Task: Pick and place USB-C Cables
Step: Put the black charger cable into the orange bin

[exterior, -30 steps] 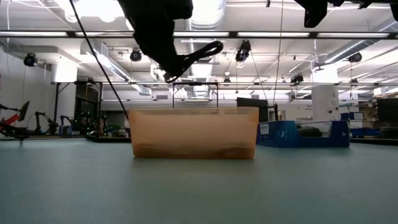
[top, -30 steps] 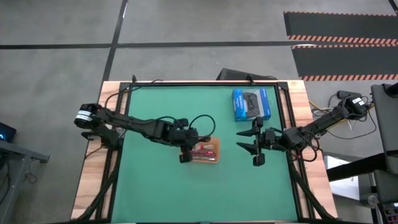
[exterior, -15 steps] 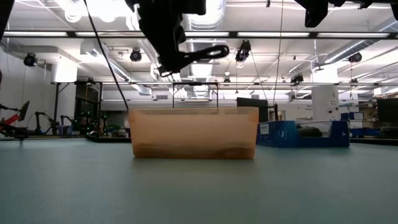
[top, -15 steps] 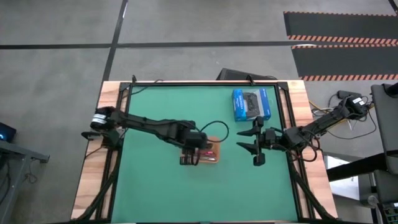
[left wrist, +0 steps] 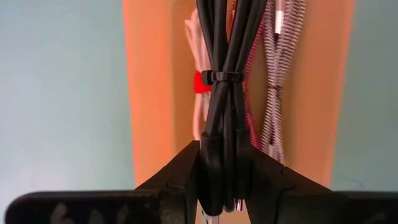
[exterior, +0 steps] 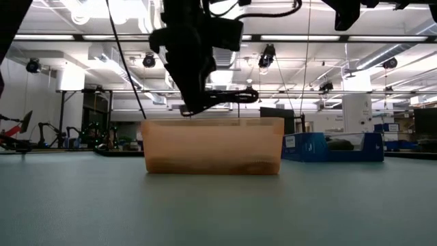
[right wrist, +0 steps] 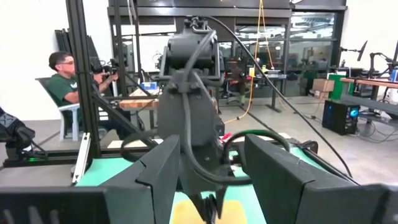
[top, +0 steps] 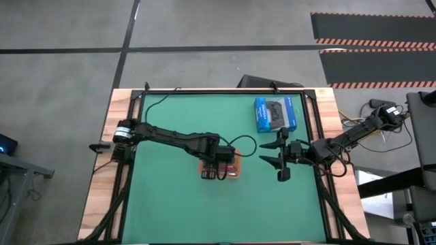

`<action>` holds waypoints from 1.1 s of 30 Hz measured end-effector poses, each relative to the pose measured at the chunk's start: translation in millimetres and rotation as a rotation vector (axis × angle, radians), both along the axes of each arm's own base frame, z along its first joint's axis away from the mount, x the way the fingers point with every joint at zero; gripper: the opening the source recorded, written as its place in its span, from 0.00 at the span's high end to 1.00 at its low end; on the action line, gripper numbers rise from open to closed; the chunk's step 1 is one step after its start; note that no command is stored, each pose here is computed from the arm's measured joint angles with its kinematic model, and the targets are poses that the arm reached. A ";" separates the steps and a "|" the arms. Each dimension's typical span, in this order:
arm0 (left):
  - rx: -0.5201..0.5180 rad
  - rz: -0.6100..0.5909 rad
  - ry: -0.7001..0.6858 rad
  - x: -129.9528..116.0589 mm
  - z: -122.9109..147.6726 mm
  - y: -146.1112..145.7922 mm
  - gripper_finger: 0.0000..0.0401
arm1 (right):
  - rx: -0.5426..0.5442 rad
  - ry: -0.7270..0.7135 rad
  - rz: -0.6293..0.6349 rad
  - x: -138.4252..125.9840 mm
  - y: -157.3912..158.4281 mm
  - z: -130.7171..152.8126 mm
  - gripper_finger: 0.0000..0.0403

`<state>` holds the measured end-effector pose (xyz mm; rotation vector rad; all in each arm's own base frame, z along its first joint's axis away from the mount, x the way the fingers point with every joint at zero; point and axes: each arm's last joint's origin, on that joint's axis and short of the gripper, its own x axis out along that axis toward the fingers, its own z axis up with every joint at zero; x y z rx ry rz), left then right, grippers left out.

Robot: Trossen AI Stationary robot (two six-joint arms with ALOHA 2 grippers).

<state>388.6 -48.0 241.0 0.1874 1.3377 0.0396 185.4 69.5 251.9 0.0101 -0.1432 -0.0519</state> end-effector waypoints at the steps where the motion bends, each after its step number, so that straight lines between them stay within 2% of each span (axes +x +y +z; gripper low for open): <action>1: 0.001 0.004 -0.003 1.7 -1.9 1.4 0.81 | 0.000 0.000 0.000 0.0 0.0 0.0 0.57; 24: -0.006 0.045 -0.012 3.1 -22.9 6.9 0.81 | 0.000 0.019 0.001 0.1 0.0 -1.9 0.58; 33: -0.007 0.070 0.026 -3.8 -40.4 7.7 0.81 | -0.001 0.032 0.001 0.3 0.1 -3.4 0.58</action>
